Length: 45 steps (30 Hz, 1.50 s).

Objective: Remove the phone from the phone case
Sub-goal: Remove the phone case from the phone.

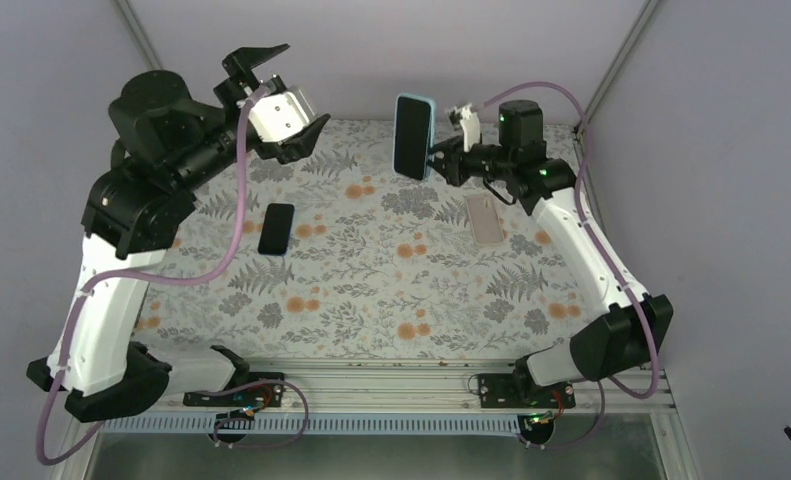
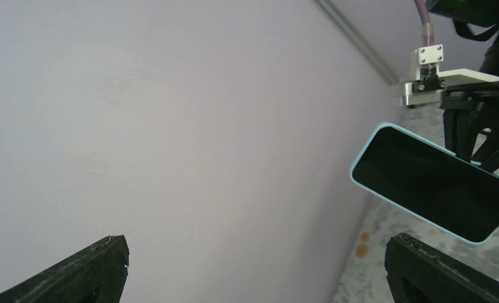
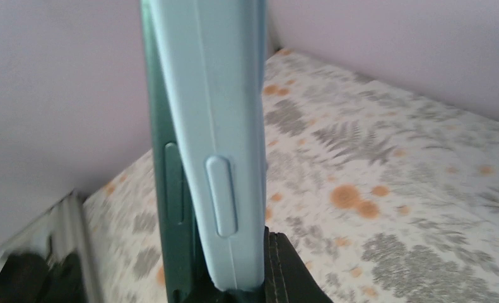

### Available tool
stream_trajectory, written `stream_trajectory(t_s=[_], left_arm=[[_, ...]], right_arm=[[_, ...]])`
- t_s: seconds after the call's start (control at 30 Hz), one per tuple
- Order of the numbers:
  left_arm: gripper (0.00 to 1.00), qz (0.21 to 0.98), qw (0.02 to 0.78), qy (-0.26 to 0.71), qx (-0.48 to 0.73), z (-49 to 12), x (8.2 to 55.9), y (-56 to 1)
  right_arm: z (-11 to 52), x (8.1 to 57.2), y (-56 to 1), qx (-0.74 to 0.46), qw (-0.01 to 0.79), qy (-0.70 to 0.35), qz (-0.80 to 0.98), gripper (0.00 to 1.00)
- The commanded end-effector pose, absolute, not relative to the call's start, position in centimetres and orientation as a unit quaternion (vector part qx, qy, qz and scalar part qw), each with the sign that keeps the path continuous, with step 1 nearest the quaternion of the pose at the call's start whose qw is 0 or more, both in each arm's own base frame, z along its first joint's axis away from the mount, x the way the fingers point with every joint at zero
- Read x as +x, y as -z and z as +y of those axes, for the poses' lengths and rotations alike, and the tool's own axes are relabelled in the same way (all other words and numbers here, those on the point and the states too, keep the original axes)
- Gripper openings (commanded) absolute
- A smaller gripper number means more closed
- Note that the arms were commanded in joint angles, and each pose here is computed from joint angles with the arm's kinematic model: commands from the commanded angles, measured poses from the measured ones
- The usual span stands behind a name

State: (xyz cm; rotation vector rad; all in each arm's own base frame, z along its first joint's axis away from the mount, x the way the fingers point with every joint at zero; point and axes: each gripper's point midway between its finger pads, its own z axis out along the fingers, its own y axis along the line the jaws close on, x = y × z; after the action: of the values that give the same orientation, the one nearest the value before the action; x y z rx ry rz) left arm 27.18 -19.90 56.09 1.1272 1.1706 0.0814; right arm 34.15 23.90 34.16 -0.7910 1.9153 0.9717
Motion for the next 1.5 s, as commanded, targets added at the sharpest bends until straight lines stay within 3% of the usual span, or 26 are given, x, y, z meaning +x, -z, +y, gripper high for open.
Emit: stream_trajectory(t_s=[0.0, 0.1, 0.3, 0.83, 1.47], left_arm=[[1.00, 0.541, 0.673, -0.083, 0.497, -22.3, 32.1, -51.5], [1.00, 0.524, 0.676, -0.072, 0.513, -24.8, 33.4, -47.2], [1.00, 0.519, 0.707, -0.045, 0.479, -27.8, 36.7, -44.9], [0.99, 0.549, 0.683, 0.011, 0.482, -31.9, 41.5, -38.2], [0.96, 0.585, 0.698, -0.029, 0.412, -29.8, 44.9, -38.8]], right_arm=[[22.6, 41.7, -40.8, -0.163, 0.531, -0.347, 0.756, 0.03], [22.6, 45.2, -41.6, -0.117, 0.549, -0.315, 0.766, 0.03], [24.0, 48.4, -41.7, -0.107, 0.549, -0.310, 0.768, 0.03], [26.5, 47.6, -41.4, -0.126, 0.541, -0.322, 0.767, 0.03], [28.0, 46.0, -41.2, -0.159, 0.521, -0.355, 0.760, 0.03]])
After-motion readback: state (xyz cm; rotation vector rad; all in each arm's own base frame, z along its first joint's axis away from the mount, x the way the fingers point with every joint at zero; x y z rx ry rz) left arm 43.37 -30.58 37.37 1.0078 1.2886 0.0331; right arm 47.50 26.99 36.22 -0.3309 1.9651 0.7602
